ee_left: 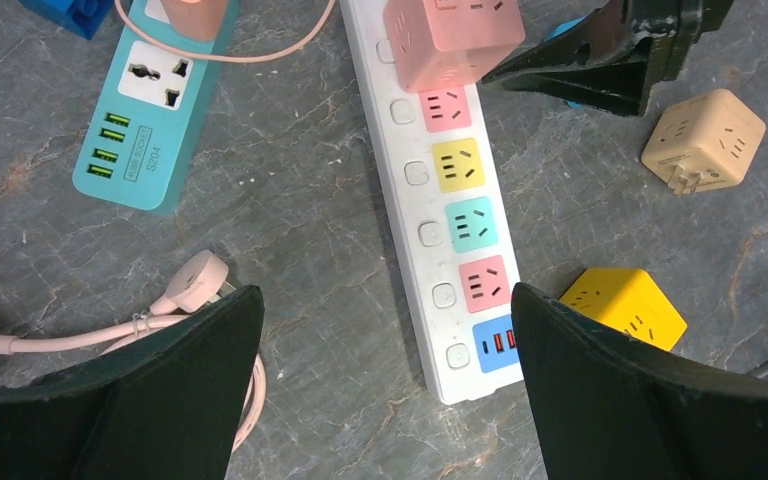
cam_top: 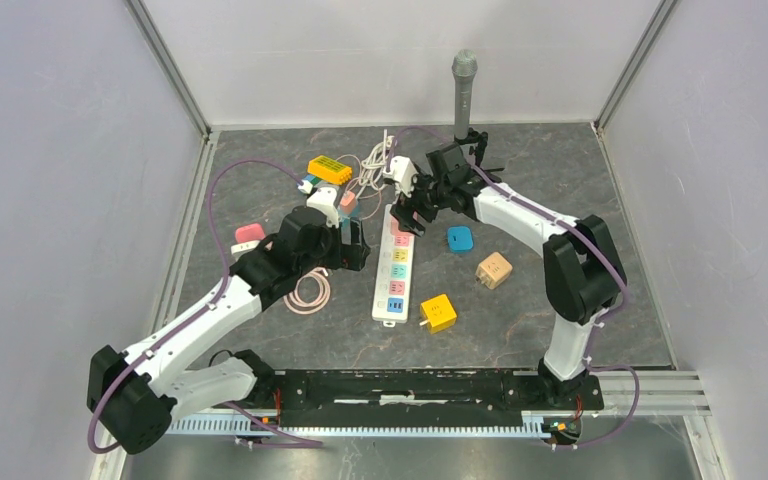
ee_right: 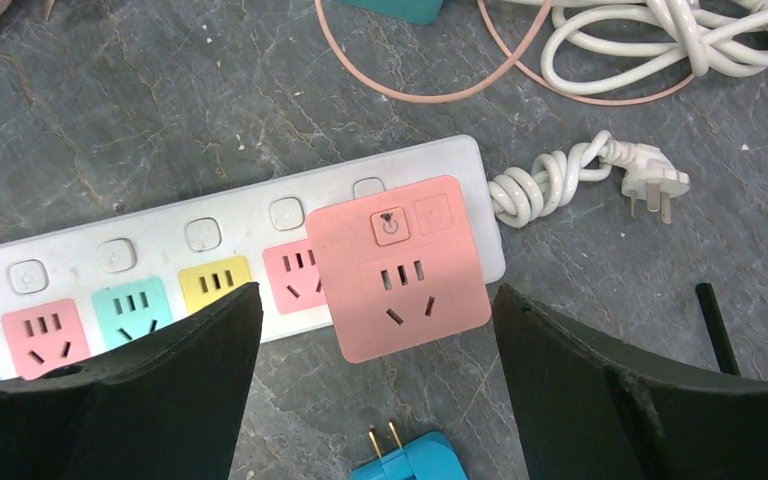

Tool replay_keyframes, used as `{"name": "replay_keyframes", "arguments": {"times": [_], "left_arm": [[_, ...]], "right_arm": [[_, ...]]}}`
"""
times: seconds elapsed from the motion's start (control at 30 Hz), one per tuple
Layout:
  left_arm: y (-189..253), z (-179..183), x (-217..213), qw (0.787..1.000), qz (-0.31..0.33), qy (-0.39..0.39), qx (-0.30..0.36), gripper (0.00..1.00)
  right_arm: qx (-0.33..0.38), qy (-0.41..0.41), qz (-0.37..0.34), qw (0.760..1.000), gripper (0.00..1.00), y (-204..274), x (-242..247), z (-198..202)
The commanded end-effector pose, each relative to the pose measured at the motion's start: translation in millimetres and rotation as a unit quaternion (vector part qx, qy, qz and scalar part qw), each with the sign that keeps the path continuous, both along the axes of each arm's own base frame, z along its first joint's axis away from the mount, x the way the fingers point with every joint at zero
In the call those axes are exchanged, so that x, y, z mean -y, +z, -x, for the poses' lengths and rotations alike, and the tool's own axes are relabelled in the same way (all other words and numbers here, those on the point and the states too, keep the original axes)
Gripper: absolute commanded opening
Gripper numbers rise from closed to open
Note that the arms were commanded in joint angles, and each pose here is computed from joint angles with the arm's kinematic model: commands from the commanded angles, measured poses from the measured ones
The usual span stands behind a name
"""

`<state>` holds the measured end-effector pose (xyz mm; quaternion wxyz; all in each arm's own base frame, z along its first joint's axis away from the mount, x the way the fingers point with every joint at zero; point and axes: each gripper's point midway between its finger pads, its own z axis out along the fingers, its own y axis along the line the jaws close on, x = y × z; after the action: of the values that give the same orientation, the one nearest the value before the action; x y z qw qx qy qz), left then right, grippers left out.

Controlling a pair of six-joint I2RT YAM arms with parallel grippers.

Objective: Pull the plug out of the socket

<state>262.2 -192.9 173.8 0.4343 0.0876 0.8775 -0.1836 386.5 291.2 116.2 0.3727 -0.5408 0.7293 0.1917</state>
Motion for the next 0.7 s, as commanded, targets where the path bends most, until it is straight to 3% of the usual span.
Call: {"name": "replay_keyframes", "arguments": {"times": [0.0,0.27,0.33,0.5,0.67], "left_arm": [[3.5,-2.4,-4.7,1.0,0.011,0.022,0.002,1.0],[2.8,-3.3,-5.6,1.0,0.006,0.025,0.0,1.0],[1.8,-3.5,-5.9,1.0,0.002,0.025,-0.003,1.0],[-2.6,-3.0,-4.6,1.0,-0.001,0.022,-0.01,1.0],[-13.2,0.1,2.4,1.0,0.003,0.008,-0.029,1.0]], "right_arm": [[0.019,0.02,0.001,1.0,0.89,-3.3,-9.2,-12.0],[0.005,0.037,0.039,0.999,0.84,-27.8,-5.0,-14.0],[-0.001,0.033,0.042,0.999,0.79,-32.8,-4.2,-13.9],[-0.015,0.008,0.011,1.0,0.56,-29.1,-10.2,-11.6],[-0.019,-0.03,-0.018,0.999,0.51,-27.5,-17.2,1.5]]}}
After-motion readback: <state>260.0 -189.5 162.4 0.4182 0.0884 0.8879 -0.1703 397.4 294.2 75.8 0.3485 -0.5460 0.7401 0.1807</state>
